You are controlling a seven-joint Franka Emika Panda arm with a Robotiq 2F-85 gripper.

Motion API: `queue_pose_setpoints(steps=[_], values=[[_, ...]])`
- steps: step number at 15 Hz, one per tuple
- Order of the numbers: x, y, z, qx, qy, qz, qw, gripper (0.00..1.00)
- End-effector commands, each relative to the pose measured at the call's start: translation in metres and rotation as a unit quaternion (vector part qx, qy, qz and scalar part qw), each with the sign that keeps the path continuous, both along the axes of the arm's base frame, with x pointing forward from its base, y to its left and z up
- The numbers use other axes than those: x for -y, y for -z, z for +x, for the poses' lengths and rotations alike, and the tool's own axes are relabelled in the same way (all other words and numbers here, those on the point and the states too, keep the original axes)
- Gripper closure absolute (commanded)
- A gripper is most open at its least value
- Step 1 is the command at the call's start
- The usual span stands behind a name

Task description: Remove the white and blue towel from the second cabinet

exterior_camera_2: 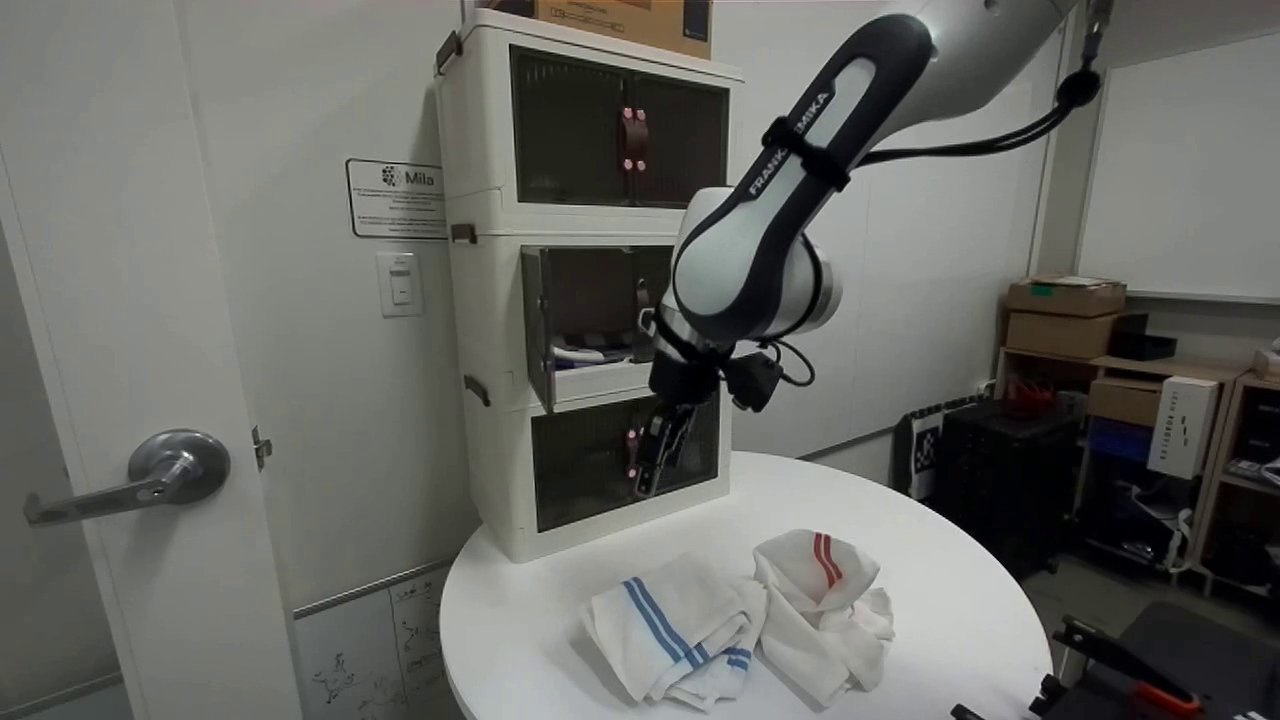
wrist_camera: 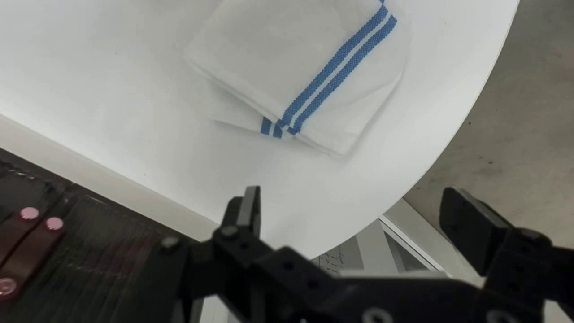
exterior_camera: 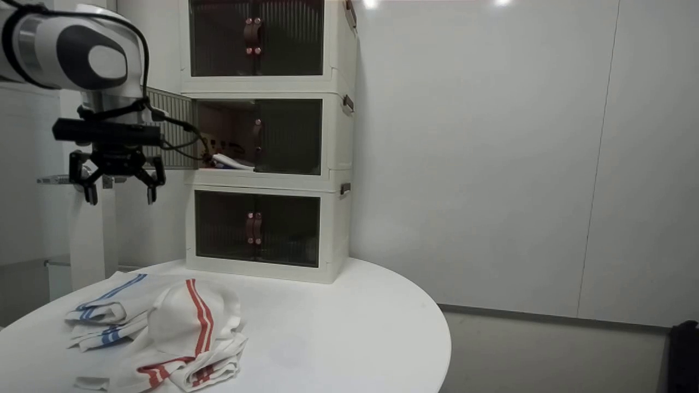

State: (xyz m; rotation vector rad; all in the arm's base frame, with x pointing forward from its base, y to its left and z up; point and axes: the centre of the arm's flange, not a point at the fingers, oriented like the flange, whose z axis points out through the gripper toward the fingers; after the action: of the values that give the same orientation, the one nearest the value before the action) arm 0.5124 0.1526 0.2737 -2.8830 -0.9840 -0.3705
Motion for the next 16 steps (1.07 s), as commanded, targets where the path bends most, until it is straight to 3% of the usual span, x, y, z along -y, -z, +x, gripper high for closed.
queue_pose_setpoints(steps=[1, 5, 8, 10, 13, 16], values=[[0.031, -0.071, -0.037, -0.011, 0.012, -0.023, 0.9996, 0.00], [0.056, -0.134, -0.073, -0.036, 0.031, -0.062, 0.9970, 0.00], [0.078, -0.179, -0.108, -0.027, 0.068, -0.078, 0.9943, 0.00], [0.086, -0.200, -0.130, -0.007, 0.099, -0.080, 0.9919, 0.00], [0.083, -0.232, -0.161, 0.053, 0.143, -0.044, 0.9873, 0.00], [0.081, -0.254, -0.191, 0.084, 0.213, -0.047, 0.9723, 0.00]])
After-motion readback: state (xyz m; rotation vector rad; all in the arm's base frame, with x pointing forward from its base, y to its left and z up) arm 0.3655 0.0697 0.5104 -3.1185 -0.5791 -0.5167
